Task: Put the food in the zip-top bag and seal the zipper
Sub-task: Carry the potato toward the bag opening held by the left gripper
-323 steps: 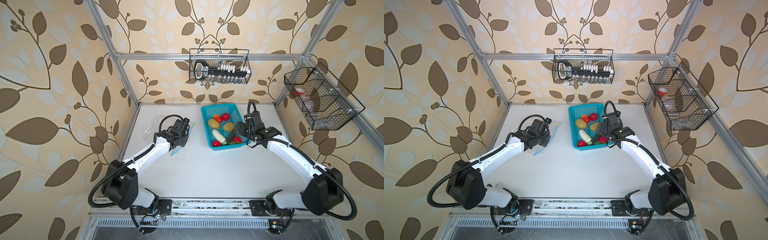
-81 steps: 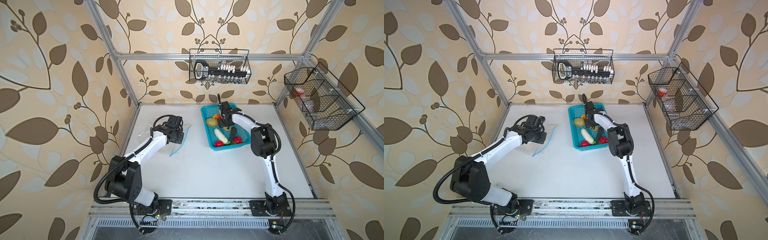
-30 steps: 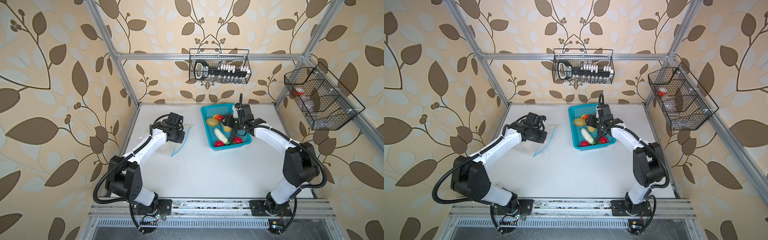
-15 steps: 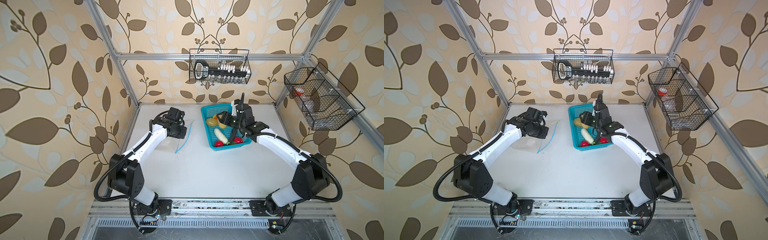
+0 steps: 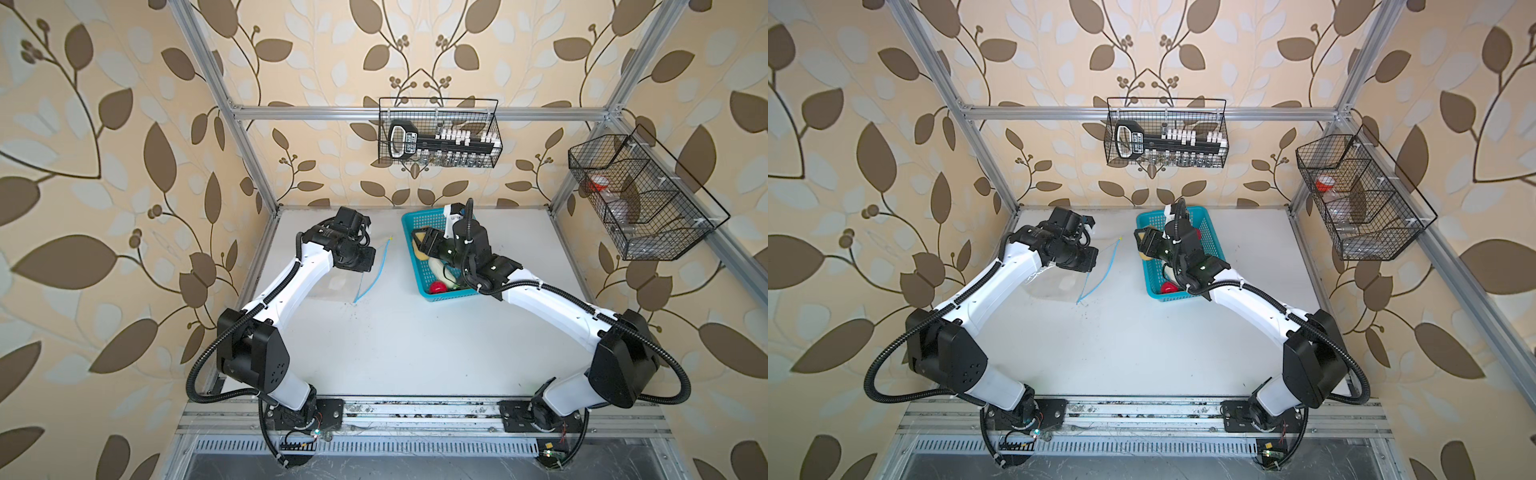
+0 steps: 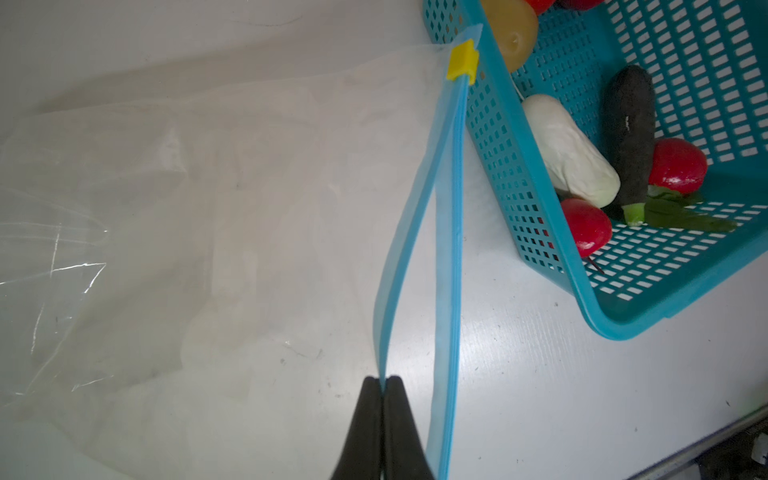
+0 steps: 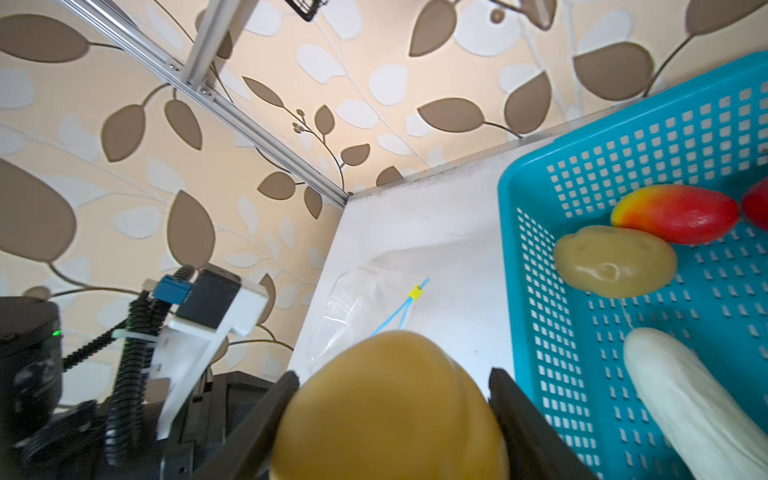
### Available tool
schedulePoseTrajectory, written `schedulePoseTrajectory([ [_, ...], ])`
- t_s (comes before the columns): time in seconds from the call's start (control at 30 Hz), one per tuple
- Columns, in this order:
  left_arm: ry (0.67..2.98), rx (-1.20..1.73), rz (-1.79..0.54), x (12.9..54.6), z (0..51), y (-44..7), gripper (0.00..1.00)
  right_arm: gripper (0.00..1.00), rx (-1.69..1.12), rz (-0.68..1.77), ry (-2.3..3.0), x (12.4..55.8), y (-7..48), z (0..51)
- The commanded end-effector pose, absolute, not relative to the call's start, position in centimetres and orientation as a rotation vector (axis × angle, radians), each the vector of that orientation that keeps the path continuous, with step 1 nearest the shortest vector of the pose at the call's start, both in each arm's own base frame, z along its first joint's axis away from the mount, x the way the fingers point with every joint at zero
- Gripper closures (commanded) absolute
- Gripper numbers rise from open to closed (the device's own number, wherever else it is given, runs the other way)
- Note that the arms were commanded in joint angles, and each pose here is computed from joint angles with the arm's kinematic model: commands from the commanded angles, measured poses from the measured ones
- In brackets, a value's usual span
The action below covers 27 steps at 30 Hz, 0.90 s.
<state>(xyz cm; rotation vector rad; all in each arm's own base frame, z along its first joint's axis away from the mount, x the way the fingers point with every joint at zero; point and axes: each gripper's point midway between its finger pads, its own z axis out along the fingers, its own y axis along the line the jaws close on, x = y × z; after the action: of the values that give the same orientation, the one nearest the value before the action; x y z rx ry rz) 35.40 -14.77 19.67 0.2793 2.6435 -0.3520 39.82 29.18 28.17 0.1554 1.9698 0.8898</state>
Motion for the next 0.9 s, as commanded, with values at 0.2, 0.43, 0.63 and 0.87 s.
schedulePoseTrajectory([
  [0.2,2.622,0.237,-0.452,35.1,22.7,-15.4,1.0,0.75,0.194,1.014,1.835,38.5,32.8,29.7],
  [0.43,2.631,0.225,-0.481,34.9,23.1,-15.7,1.0,0.76,0.182,1.078,1.809,37.8,35.1,29.6],
  [0.63,2.657,0.181,-0.496,35.1,23.4,-15.8,1.0,0.77,0.226,1.145,1.754,37.7,36.4,29.2],
  [0.87,2.649,0.141,-0.554,35.4,24.3,-16.5,1.0,0.78,0.266,1.187,1.726,37.8,38.1,28.0],
])
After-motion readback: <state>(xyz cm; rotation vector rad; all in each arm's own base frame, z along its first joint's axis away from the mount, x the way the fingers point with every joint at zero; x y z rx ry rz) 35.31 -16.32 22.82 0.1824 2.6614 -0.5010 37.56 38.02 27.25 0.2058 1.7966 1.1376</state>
